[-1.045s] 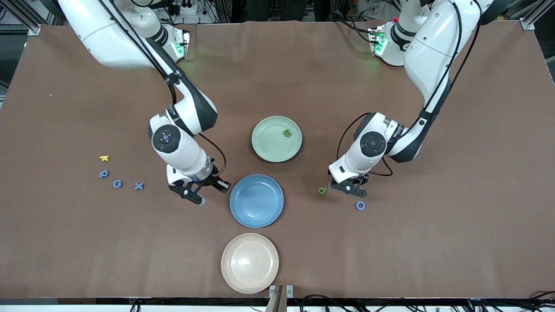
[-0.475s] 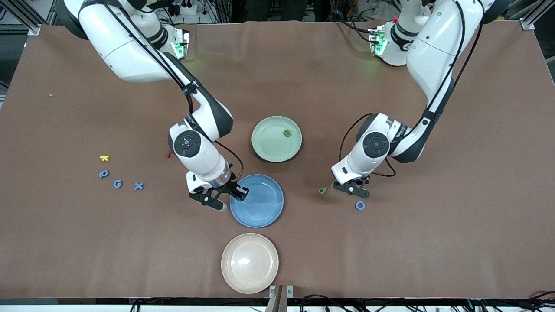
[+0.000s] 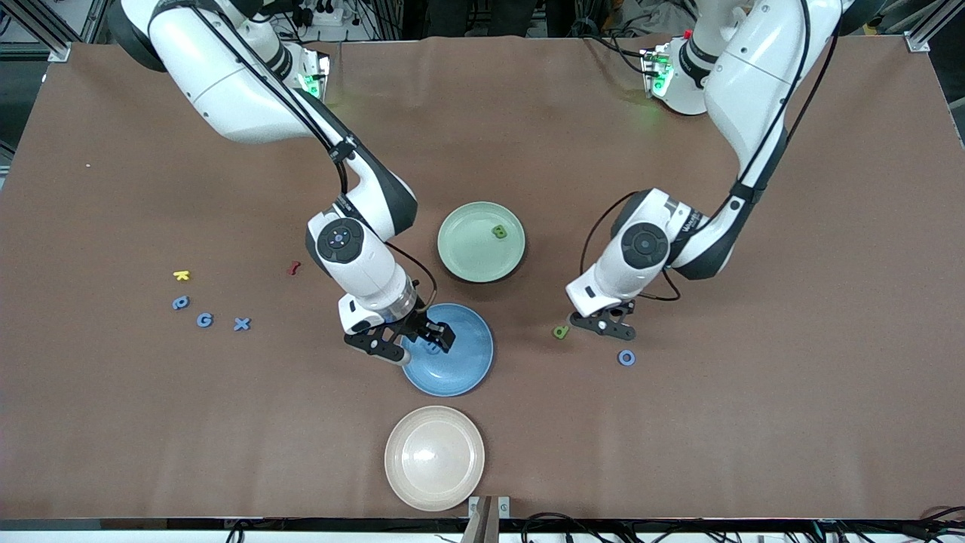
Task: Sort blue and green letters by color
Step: 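Grasp the green Z with the left gripper while the right gripper drops the E, then place the Z on the green plate while the right gripper reaches blue letters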
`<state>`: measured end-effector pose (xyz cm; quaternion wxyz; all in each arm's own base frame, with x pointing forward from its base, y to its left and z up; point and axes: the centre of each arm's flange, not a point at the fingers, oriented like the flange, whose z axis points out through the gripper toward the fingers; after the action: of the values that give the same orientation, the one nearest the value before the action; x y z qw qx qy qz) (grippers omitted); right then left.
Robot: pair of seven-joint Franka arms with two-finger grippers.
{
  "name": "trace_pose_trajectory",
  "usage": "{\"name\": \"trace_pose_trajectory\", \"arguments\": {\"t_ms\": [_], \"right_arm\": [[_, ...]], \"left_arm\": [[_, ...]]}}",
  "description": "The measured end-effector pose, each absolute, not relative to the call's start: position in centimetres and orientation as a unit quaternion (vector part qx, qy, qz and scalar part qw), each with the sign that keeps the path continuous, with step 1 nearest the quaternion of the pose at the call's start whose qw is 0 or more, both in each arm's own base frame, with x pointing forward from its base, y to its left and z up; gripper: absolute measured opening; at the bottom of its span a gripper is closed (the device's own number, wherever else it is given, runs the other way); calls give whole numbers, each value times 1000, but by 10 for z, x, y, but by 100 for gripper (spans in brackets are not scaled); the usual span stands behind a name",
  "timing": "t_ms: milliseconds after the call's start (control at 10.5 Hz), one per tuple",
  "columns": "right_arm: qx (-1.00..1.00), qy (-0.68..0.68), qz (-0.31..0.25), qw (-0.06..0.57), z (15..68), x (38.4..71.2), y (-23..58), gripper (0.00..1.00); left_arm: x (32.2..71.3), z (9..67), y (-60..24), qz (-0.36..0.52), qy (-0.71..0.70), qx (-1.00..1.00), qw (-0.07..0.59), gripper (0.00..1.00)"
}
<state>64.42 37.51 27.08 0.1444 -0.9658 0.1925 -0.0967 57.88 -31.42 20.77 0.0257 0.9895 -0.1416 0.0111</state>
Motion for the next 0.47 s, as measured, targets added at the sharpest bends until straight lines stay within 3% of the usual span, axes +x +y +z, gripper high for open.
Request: {"name": "trace_pose_trajectory", "arguments": {"t_ms": [95, 475], "right_arm": [[-966, 195, -98, 140, 276, 649, 367, 98], [-982, 139, -94, 82, 277, 661, 256, 100]], "left_arm": [[569, 217, -335, 10, -131, 991, 35, 35], [507, 237, -436, 5, -62, 996, 63, 35]]}}
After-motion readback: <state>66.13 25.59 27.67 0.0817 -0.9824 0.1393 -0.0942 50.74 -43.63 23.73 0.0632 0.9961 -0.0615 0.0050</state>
